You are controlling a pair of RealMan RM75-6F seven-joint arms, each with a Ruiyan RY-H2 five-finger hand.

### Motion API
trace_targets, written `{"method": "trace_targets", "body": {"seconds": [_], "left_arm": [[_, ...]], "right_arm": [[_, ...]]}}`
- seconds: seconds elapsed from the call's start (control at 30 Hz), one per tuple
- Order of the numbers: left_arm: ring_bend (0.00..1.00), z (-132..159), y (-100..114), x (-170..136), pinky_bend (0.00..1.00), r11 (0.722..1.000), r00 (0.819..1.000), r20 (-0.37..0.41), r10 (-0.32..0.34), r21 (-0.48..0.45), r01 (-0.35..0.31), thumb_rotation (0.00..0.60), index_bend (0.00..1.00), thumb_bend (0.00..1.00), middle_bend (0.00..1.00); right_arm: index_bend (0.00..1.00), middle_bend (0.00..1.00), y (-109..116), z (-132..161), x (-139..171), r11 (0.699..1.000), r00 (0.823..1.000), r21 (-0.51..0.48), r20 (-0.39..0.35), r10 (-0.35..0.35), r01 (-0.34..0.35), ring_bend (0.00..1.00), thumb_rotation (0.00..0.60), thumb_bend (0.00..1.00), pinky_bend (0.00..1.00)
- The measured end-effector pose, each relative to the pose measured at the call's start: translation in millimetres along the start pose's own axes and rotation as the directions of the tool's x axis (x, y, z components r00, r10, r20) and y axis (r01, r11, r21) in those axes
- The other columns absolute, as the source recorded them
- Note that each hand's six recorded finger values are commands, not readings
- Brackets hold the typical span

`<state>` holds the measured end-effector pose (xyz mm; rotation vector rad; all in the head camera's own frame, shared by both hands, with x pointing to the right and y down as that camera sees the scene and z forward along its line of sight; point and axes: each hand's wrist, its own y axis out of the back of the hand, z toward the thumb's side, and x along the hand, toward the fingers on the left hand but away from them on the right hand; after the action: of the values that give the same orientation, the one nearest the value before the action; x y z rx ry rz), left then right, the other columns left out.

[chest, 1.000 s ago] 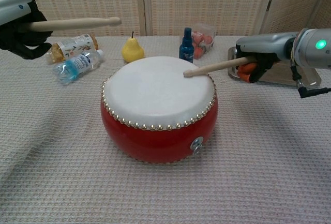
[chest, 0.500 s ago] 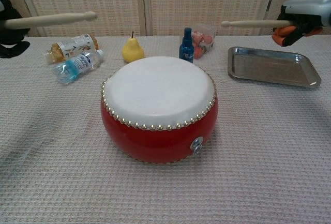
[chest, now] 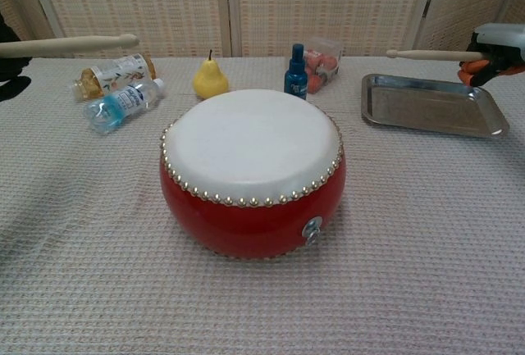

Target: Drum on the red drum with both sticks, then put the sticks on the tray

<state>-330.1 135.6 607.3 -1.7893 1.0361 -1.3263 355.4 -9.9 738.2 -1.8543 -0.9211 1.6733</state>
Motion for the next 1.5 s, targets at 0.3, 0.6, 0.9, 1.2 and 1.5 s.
{"method": "trace_targets", "body": {"seconds": [0.3,0.6,0.9,1.2,1.5], "left_arm": [[1.0,-3.4,-3.7,0.3,1.0,1.0,1.0,-0.004,-0.018,0.017,0.018,0.6,1.0,0.81,1.0],[1.0,-0.8,-0.4,1.9,1.0,1.0,1.0,0.002,-0.012,0.022,0.012,0.6,1.0,0.81,1.0],[1.0,2.9,5.9,3.0,1.0,1.0,1.0,0.013,-0.007,0.006,0.007,0.6,1.0,0.81,1.0],[1.0,15.6,7.4,4.1,1.0,1.0,0.999,0.05,-0.011,0.003,0.01,0.6,1.0,0.81,1.0],[1.0,45.8,2.2,6.0,1.0,0.998,0.993,0.118,-0.01,0.068,0.002,0.6,1.0,0.81,1.0]], "right_arm": [[0.41,0.29,-16.8,-21.3,-16.5,0.993,0.987,0.014,0.115,0.111,-0.114,0.19,0.6,0.31,0.38],[0.09,0.11,-16.4,-22.3,-24.4,0.994,0.982,-0.003,0.152,0.11,-0.111,0.01,0.6,0.18,0.2],[0.09,0.1,-7.2,-2.3,-21.0,0.996,0.994,-0.017,0.069,0.09,-0.089,0.01,0.6,0.16,0.19],[0.2,0.1,15.2,55.9,23.7,0.993,0.982,-0.068,-0.17,0.084,-0.097,0.06,0.6,0.16,0.25],[0.23,0.15,43.3,133.8,117.4,0.966,0.913,-0.205,-0.402,0.066,-0.16,0.1,0.6,0.16,0.29]]}}
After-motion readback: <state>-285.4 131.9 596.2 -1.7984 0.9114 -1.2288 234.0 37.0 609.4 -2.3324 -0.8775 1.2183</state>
